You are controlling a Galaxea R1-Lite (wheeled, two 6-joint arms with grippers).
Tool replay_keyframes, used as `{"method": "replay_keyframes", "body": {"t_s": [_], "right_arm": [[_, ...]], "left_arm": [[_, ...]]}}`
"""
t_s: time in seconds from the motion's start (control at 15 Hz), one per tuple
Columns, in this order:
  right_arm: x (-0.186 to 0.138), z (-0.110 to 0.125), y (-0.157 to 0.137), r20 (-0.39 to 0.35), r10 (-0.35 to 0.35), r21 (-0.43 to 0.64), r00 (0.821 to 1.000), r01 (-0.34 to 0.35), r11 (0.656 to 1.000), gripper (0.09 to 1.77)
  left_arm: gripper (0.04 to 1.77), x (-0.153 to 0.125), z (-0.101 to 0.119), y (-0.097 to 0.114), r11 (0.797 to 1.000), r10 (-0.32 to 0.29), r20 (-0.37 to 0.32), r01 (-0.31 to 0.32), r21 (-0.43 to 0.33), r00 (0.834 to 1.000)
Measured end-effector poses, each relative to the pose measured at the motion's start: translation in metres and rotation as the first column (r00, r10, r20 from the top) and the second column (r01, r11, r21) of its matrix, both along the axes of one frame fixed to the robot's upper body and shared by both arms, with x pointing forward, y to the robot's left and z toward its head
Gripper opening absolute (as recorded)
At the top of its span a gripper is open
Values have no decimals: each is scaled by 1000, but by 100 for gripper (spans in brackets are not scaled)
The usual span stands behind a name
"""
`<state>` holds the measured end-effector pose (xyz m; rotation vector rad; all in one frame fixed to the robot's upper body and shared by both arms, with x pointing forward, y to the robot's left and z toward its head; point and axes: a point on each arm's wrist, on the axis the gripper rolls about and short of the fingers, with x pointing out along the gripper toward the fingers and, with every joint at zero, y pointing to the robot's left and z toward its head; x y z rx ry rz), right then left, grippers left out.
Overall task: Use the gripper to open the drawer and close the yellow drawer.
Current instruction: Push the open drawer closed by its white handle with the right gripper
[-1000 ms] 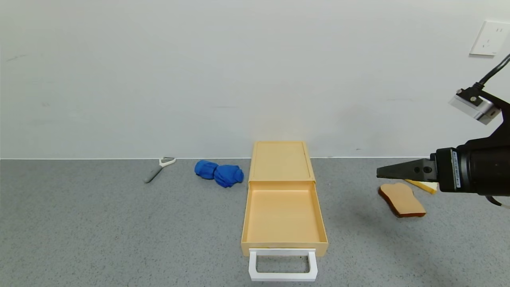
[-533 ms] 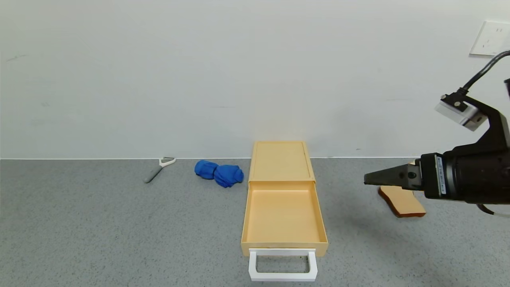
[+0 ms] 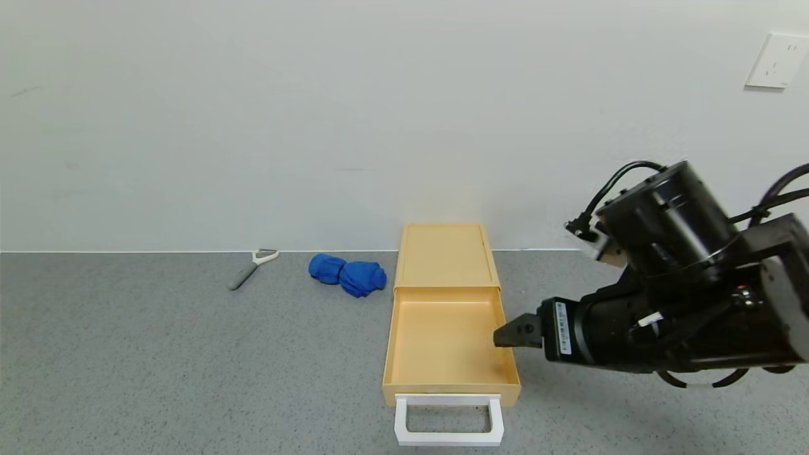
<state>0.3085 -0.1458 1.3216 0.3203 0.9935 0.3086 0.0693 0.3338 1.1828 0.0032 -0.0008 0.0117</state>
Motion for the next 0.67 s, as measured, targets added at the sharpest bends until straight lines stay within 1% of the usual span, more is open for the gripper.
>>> {"method": "replay_keyframes", "body": {"t_s": [0.13, 0.27, 0.4, 0.67], "right_arm": [[5, -16, 14, -77, -23, -32, 997, 20, 999, 171], [9, -32, 29, -126, -42, -62, 991, 34, 997, 171], [10, -48, 42, -147, -59, -108, 987, 43, 993, 171], [9, -72, 65, -181, -34, -162, 983, 4, 987, 171]], "left_arm": [[172, 0, 0, 0, 1000, 0, 0, 0, 0, 1000], [172, 0, 0, 0, 1000, 0, 0, 0, 0, 1000], [172, 0, 0, 0, 1000, 0, 0, 0, 0, 1000], [172, 0, 0, 0, 1000, 0, 0, 0, 0, 1000]]}}
